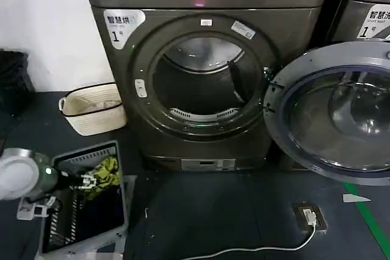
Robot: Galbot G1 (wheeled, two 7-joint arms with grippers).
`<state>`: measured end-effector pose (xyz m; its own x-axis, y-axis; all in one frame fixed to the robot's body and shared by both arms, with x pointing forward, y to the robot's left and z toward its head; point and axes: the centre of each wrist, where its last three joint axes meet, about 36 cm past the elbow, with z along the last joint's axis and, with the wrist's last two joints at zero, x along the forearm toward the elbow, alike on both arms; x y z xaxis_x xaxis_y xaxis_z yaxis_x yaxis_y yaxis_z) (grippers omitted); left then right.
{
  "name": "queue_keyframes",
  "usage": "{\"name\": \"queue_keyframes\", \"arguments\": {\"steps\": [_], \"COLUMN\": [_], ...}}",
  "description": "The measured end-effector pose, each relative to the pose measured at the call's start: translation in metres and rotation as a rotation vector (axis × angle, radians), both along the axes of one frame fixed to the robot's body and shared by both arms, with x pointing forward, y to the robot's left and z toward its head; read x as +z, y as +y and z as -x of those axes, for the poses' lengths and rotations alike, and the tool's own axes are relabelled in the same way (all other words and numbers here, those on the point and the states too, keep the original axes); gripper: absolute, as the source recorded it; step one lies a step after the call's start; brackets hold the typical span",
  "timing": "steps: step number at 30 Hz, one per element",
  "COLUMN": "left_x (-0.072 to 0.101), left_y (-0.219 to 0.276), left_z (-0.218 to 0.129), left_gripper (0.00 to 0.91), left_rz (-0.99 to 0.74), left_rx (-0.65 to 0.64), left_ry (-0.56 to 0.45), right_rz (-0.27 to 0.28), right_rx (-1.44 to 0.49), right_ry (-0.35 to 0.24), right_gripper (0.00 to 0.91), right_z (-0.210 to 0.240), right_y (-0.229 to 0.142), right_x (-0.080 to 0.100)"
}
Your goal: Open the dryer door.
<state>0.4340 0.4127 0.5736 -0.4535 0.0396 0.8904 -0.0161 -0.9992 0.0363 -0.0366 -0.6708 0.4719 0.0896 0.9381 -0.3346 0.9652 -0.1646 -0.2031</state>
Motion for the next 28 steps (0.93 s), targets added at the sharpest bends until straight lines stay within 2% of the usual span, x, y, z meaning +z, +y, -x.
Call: {"name": "queue_keyframes", "arguments": {"steps": [8, 20, 28], "left_x": [-0.002, -0.017, -0.018], "left_y": [0.006, 0.008, 0.008], "left_z": [-0.002, 0.002, 0.002], "left_gripper": [0.907, 0.907, 0.907], "left_rz": [-0.001, 0.044, 0.049], "left_rx": [0.018, 0.032, 0.036], "left_ry": [0.003, 0.066, 0.071], "right_rz": [0.0, 0.003, 0.006], "right_rx": [-0.002, 0.009, 0.018], "right_ry": [0.0, 0.0, 0.002], "right_gripper": [0.907, 0.907, 0.907], "right_z": [0.001, 0.001, 0.0], "right_y": [0.0, 0.002, 0.004], "right_x": [-0.001, -0.004, -0.005]}}
